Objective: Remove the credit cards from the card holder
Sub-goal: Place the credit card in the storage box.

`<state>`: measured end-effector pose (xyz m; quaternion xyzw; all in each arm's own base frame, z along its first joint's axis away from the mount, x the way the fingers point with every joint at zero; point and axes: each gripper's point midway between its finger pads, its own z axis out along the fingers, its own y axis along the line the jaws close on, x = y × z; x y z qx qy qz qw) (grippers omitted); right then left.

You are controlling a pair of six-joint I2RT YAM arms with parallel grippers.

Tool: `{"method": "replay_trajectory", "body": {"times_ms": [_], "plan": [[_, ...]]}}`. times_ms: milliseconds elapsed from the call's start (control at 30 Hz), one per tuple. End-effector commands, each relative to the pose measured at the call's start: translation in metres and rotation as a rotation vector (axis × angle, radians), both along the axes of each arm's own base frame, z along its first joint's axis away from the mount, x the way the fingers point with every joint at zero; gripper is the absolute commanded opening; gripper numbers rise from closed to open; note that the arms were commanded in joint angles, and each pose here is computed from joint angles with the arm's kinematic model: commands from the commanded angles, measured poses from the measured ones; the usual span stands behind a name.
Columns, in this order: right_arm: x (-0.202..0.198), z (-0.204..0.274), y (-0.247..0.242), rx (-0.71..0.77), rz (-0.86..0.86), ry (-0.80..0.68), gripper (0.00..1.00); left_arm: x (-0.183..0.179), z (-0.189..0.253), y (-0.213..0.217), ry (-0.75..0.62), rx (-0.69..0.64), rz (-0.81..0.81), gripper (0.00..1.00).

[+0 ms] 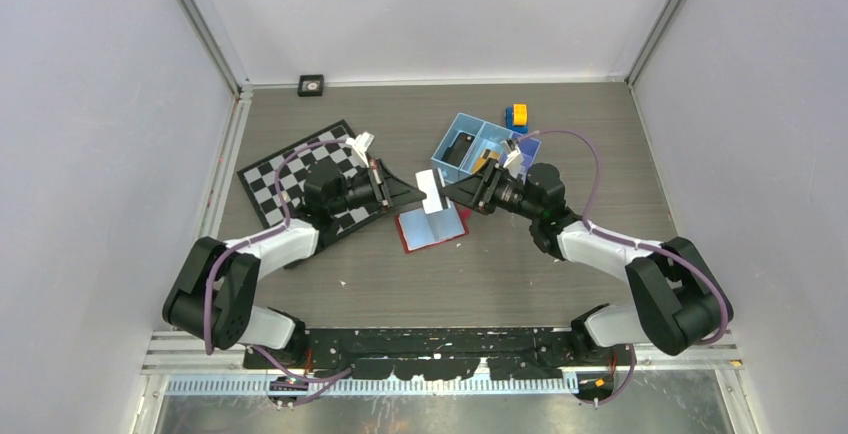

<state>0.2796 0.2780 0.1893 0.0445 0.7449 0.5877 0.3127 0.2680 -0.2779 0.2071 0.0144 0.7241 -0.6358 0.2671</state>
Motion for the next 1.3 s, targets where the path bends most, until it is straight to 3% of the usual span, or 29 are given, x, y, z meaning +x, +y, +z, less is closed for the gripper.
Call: {"method": "replay_trajectory", "body": {"times_ms": [0, 200, 267, 367, 567, 1033, 1267], "plan": [[-0.009, 0.035, 0.015, 0.106, 0.097, -0.106, 0.42, 0.0, 0.021, -0.008, -0.067, -0.042, -0.046, 0.0], [-0.007, 0.034, 0.017, 0.101, 0.097, -0.094, 0.08, 0.001, 0.019, -0.008, -0.059, -0.046, -0.047, 0.01], [-0.005, 0.033, 0.014, 0.092, 0.078, -0.094, 0.01, 0.002, 0.016, -0.008, -0.048, -0.035, -0.038, 0.12], [0.008, 0.025, -0.005, 0.048, -0.021, -0.083, 0.01, 0.007, 0.003, -0.007, -0.007, 0.012, -0.01, 0.3], [0.046, -0.015, -0.084, -0.13, -0.372, 0.044, 0.0, 0.009, -0.004, 0.0, -0.001, 0.076, 0.039, 0.46], [0.085, -0.031, -0.174, -0.377, -0.785, 0.048, 0.0, 0.014, -0.006, 0.022, -0.072, 0.213, 0.168, 0.51], [0.108, -0.035, -0.177, -0.414, -0.809, 0.061, 0.01, 0.014, -0.007, 0.024, -0.075, 0.221, 0.18, 0.51]]}}
